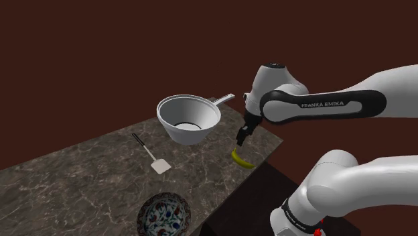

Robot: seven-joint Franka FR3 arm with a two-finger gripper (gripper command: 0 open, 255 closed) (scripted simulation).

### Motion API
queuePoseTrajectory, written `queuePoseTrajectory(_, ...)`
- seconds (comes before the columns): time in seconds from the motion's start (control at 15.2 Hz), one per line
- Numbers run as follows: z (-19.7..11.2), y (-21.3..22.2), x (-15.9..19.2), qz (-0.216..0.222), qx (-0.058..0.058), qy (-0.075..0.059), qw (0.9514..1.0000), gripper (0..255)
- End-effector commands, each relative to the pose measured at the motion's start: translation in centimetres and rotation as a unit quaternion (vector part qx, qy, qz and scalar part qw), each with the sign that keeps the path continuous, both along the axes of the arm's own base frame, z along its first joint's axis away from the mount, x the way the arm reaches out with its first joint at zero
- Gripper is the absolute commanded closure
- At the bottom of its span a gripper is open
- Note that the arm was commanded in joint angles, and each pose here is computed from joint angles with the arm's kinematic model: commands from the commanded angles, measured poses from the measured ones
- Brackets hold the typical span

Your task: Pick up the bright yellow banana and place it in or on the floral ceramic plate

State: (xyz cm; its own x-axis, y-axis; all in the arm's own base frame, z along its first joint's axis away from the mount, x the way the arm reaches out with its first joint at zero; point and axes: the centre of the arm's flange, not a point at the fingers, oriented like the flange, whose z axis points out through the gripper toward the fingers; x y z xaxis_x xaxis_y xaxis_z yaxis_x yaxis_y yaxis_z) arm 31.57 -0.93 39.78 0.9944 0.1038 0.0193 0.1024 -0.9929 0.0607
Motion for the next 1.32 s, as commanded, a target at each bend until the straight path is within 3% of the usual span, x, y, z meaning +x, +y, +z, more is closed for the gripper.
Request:
queuePoseTrajectory(0.0, -2.6, -0.2, -0.3, -0.002, 0.005, 0.002, 1.0, 0)
queuePoseTrajectory(0.33, -9.1, -0.6, -0.9, -0.009, 0.017, 0.012, 0.9998, 0)
queuePoseTrajectory(0.86, -13.4, -0.7, -0.9, -0.009, 0.017, 0.013, 0.9997, 0)
queuePoseTrajectory(1.25, -13.4, -0.7, -0.9, -0.009, 0.017, 0.013, 0.9997, 0)
